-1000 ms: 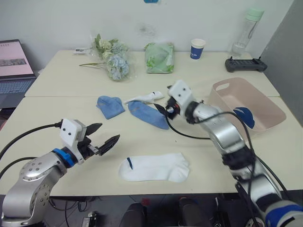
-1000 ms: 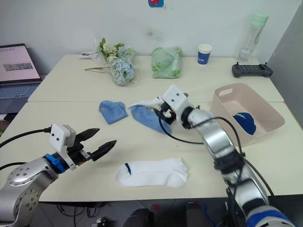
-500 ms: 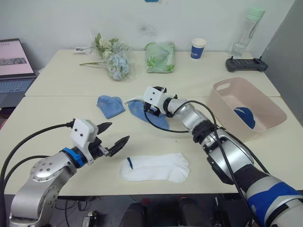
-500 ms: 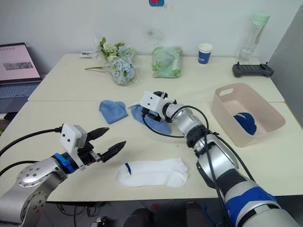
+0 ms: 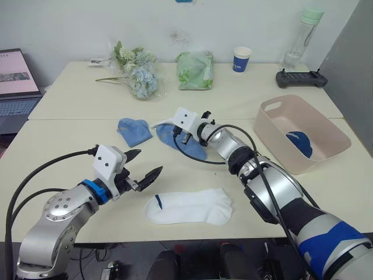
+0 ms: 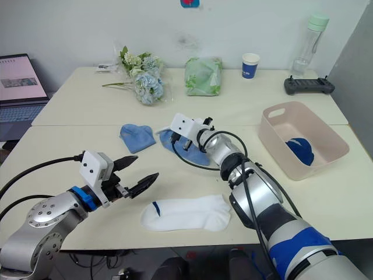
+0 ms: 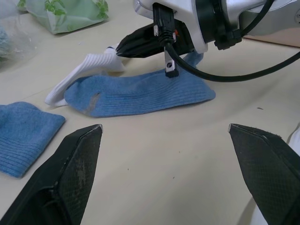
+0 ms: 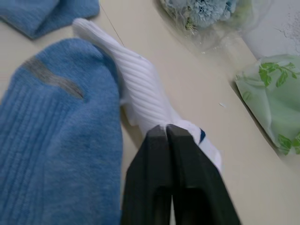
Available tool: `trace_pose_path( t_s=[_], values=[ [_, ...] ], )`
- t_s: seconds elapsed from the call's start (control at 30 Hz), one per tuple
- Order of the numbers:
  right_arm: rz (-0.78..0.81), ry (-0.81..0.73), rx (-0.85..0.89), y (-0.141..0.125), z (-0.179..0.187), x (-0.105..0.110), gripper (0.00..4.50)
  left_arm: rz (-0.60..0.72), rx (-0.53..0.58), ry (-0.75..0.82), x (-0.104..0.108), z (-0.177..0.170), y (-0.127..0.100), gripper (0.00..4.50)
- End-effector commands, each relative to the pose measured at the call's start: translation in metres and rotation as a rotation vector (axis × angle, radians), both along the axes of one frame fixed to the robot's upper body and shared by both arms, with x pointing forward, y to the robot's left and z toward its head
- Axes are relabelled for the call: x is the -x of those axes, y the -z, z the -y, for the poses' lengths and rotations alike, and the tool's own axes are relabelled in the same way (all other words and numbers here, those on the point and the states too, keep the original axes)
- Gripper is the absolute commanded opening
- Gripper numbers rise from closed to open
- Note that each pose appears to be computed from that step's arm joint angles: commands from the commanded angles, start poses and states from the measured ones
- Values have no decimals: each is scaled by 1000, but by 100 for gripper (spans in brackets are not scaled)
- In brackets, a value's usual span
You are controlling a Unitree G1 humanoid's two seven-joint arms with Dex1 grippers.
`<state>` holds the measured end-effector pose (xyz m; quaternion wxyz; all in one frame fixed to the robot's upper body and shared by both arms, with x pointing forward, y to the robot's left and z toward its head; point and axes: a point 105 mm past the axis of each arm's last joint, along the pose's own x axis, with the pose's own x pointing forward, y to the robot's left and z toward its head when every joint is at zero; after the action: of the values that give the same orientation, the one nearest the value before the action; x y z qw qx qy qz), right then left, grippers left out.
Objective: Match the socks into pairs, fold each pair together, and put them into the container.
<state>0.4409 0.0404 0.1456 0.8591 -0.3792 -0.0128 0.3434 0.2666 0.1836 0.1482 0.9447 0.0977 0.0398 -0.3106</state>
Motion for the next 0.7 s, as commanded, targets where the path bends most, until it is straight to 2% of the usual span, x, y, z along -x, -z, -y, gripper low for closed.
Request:
trace_pose_path(
  t_s=[0.03, 0.2, 0.27, 0.33, 0.43, 0.53, 0.63, 0.7],
  values=[
    [22, -70, -97, -21, -7, 3, 4, 43, 4, -1, 3, 2, -11, 450],
    [4, -176, -188, -30, 6, 12, 4, 39, 17, -43, 4, -6, -12, 450],
    [-21, -226, -279, -36, 15, 27, 4, 40, 15, -58, 5, -9, -12, 450],
    [-86, -274, -389, -41, 28, 51, 40, 49, 14, -81, 2, -13, -13, 450],
    [-144, -348, -430, -43, 50, 97, 130, 41, 34, -71, 0, -14, -14, 450],
    [-206, -395, -460, -47, 76, 138, 242, 29, -8, -24, -3, -13, -11, 450],
    [-232, -359, -466, -51, 100, 163, 352, 41, -49, -20, -20, -21, -13, 450],
    [-228, -318, -451, -54, 107, 168, 420, 54, -55, -12, -33, -24, -17, 450]
  ],
)
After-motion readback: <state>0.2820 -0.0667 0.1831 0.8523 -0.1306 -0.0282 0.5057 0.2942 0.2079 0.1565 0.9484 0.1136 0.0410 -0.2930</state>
